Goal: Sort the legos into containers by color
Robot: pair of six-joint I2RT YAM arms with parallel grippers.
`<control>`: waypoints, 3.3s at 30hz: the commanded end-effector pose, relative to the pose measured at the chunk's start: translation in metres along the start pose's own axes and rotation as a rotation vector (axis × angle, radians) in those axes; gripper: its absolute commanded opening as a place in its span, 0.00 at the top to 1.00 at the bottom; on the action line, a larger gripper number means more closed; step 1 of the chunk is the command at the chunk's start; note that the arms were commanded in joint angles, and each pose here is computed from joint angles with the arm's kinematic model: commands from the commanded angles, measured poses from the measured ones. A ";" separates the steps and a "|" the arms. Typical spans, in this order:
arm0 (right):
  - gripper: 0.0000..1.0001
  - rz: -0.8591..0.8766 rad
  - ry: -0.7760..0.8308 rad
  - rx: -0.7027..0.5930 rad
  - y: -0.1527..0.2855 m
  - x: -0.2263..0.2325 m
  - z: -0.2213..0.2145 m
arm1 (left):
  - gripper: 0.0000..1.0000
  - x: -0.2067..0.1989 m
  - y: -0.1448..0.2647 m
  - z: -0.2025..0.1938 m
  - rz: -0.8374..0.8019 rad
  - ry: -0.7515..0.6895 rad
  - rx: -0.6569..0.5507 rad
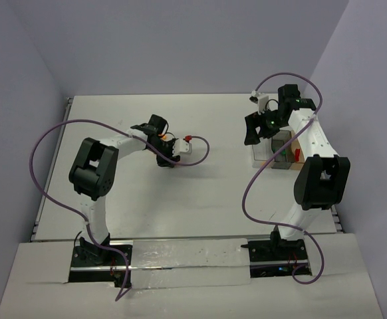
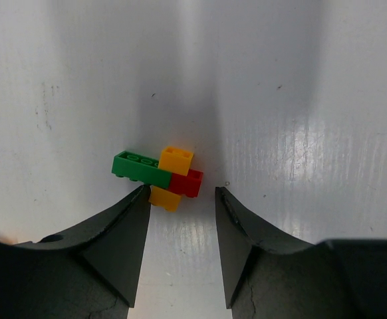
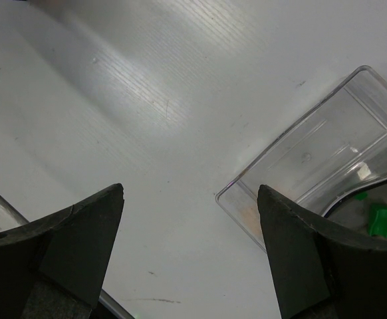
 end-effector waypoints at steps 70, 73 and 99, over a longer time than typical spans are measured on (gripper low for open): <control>0.66 0.789 -0.456 0.287 -0.128 0.119 -0.022 | 1.00 -0.034 0.054 0.151 0.178 0.157 -0.244; 0.71 0.804 -0.462 0.293 -0.129 0.119 -0.022 | 1.00 -0.034 0.053 0.151 0.180 0.161 -0.241; 1.00 0.666 -0.502 0.168 -0.106 0.084 -0.028 | 1.00 -0.062 0.021 0.106 0.152 0.189 -0.115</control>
Point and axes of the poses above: each gripper's point midway between its finger pads, its own y axis back along the fingers, its own x axis along the line the jaws close on, z = x × y, the point moved 9 cm from there along y, back along the fingers, and after that the axes turned 11 degrees about -y, right-handed, at the moved point
